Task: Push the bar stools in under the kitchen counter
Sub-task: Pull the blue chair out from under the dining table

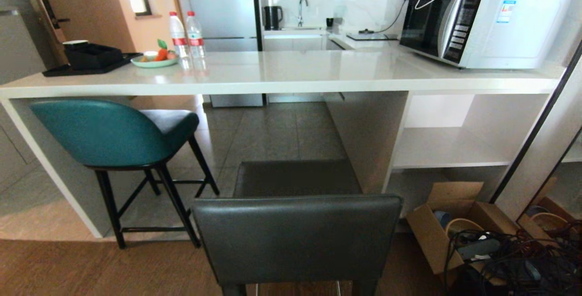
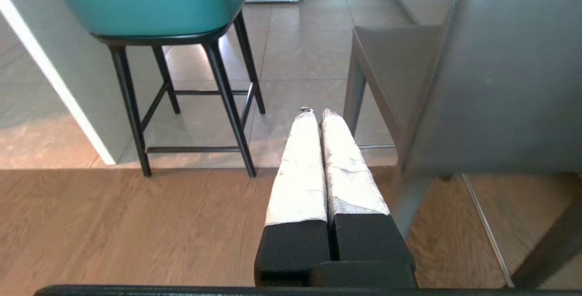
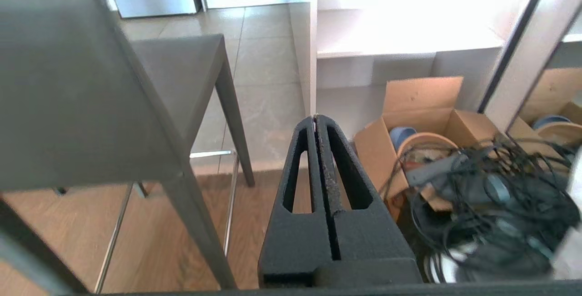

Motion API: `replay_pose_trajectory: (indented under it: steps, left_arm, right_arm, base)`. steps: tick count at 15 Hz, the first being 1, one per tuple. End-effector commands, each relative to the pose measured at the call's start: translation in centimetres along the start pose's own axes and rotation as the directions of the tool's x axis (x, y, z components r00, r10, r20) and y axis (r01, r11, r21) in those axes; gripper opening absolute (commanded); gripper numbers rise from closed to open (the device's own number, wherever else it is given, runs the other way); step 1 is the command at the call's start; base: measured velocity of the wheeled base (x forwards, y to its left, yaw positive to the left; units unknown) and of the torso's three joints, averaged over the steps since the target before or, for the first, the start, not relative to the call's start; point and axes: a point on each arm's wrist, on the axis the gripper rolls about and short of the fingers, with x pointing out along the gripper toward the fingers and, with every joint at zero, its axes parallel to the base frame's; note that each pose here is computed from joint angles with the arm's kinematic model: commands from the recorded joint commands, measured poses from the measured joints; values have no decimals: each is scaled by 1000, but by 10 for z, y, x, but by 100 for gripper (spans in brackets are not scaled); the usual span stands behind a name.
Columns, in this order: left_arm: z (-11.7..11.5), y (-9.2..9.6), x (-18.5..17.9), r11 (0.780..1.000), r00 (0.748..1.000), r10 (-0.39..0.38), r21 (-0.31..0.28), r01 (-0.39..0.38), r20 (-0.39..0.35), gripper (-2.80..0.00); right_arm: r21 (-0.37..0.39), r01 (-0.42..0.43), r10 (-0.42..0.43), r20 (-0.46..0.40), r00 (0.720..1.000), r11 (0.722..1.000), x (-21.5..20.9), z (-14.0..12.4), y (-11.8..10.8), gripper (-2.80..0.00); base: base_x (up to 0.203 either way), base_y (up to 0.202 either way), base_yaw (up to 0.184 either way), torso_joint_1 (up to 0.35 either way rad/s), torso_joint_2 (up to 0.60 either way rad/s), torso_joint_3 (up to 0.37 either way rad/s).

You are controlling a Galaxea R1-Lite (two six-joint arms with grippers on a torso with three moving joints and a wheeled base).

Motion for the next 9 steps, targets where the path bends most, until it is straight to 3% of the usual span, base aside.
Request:
replay_pose_trajectory:
  steps: [1, 3, 9]
  left_arm:
    - [0, 0, 0, 1000, 1000, 1, 0, -1, -1, -280]
    - [0, 0, 0, 1000, 1000, 0, 0, 0, 1, -280]
    - [0, 0, 0, 1000, 1000, -2, 0, 2, 1, -280]
  right_arm:
    - [0, 0, 0, -5, 1000, 1000, 0, -1, 0, -280]
    - [0, 1, -1, -5, 1000, 1000, 0, -1, 0, -280]
    - [0, 0, 0, -5, 1000, 1000, 0, -1, 0, -280]
  base:
    - [-185, 0, 3, 8, 0, -1]
    - [-126, 0, -1, -5, -1, 3]
    - [0, 0, 0, 0, 0, 0]
